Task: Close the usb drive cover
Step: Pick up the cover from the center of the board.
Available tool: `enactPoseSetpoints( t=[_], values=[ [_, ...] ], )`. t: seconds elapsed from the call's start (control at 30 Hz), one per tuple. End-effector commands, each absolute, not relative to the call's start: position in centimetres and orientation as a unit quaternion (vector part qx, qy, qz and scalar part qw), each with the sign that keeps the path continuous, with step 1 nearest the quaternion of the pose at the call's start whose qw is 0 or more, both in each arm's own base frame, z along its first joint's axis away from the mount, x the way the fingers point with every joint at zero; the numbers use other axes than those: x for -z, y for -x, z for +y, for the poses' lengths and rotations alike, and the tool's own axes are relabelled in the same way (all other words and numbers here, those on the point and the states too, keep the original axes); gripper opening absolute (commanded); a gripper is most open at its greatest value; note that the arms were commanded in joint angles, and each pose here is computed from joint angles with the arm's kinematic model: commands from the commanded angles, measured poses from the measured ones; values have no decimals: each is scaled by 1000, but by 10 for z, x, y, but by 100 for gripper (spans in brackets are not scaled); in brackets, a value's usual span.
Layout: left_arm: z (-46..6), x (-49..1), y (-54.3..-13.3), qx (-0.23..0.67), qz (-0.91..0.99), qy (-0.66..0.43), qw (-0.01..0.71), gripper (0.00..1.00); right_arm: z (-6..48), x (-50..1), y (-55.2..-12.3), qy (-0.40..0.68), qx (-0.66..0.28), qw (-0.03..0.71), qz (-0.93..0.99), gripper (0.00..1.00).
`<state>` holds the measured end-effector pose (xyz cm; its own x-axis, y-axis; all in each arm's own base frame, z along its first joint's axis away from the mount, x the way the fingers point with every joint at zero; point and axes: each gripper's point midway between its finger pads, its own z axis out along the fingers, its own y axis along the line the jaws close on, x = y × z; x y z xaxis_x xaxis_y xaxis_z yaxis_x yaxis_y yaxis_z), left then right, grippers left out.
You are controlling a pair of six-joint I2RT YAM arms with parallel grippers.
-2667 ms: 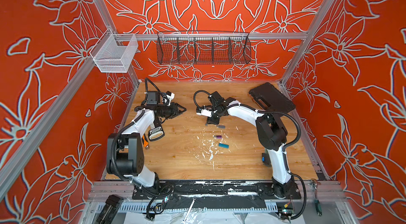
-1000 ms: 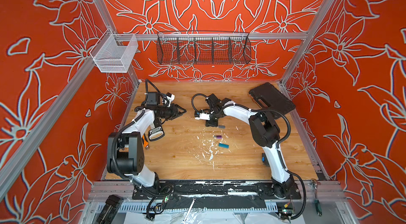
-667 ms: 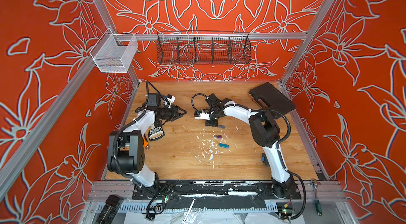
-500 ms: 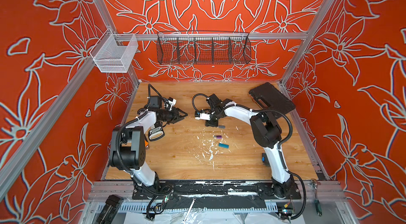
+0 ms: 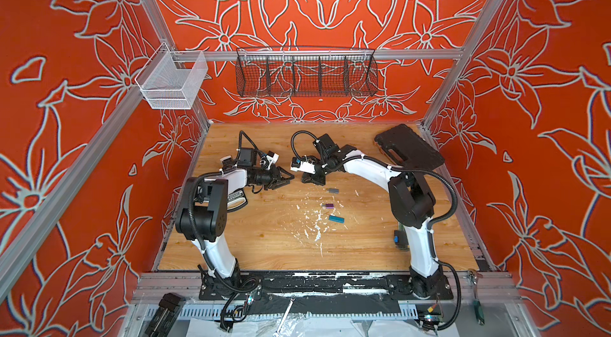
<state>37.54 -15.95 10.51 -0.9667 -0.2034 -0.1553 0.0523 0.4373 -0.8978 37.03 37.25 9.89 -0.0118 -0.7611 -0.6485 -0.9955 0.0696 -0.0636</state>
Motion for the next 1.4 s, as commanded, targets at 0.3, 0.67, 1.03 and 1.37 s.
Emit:
enactPoseSetpoints(
  t=[0.3,0.67,1.03,1.37],
  values=[
    [-182,-108,-376,570,817,13,87,34,380,-123,-357,644,-262,291,657,16],
    [-187,-111,-373,582,810,5,72,20,382,-128,-359,639,-265,302,656,16],
    [-188,-114,-367,587,807,-2,66,13,380,-128,-361,638,-258,307,658,16],
    [-188,-114,-368,587,807,-1,65,8,380,-130,-359,641,-261,307,653,16]
  ],
)
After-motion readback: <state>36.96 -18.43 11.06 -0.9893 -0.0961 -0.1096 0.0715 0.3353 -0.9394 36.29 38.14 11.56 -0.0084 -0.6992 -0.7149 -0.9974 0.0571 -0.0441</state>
